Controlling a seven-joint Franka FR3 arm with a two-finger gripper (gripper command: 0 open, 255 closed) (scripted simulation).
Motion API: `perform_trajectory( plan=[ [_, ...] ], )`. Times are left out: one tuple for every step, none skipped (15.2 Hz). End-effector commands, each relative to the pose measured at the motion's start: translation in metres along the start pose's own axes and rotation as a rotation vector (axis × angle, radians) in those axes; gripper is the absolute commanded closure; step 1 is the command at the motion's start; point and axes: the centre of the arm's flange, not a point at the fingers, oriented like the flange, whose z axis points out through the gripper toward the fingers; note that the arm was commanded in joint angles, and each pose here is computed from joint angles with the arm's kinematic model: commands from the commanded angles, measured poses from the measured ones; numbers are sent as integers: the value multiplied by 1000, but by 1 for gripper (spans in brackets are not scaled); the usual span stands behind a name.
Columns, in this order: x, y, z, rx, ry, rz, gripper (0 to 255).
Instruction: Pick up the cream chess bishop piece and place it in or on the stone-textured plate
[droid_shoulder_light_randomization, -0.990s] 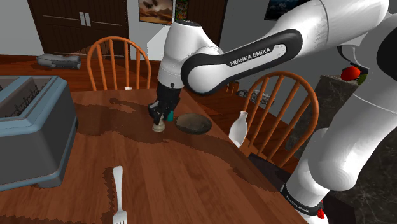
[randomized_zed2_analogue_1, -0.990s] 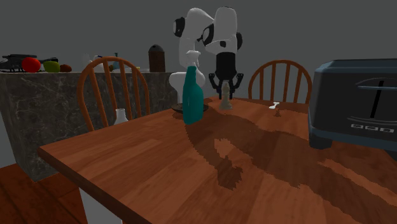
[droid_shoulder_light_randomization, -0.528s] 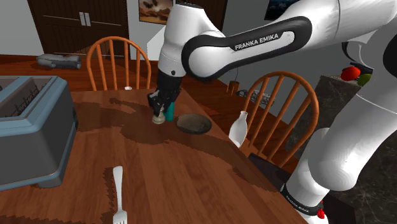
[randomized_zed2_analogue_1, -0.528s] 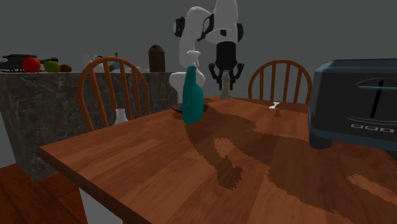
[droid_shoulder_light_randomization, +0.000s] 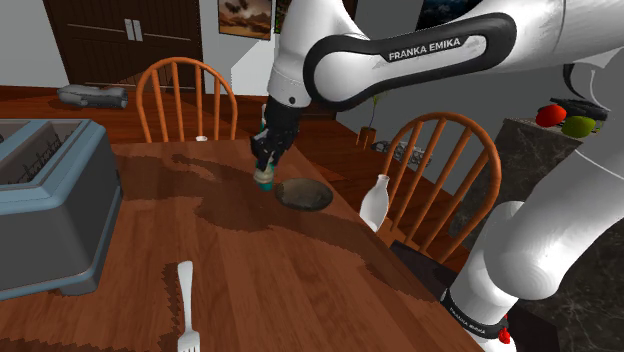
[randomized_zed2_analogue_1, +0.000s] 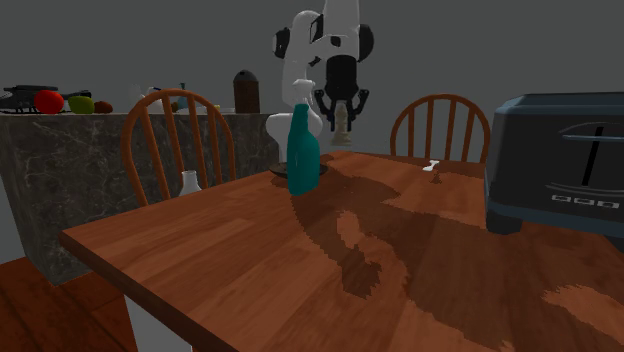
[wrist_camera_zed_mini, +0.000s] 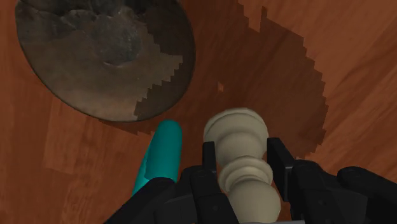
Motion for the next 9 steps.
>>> perform_trajectory(
  plan=[
    [-10, 26, -4, 1, 0, -1, 255],
    [-16, 38, -6, 1, 0, -1, 255],
    [-21, 50, -7, 1, 0, -1, 255],
    [-26, 62, -8, 1, 0, -1, 255],
    [-31, 74, -10, 1, 0, -1, 255],
    [-36, 86, -11, 1, 0, -1, 255],
    [-41, 98, -12, 1, 0, -1, 255],
    [-46, 111, -14, 1, 0, -1, 255],
    [-47, 112, -14, 1, 0, -1, 255]
  ],
)
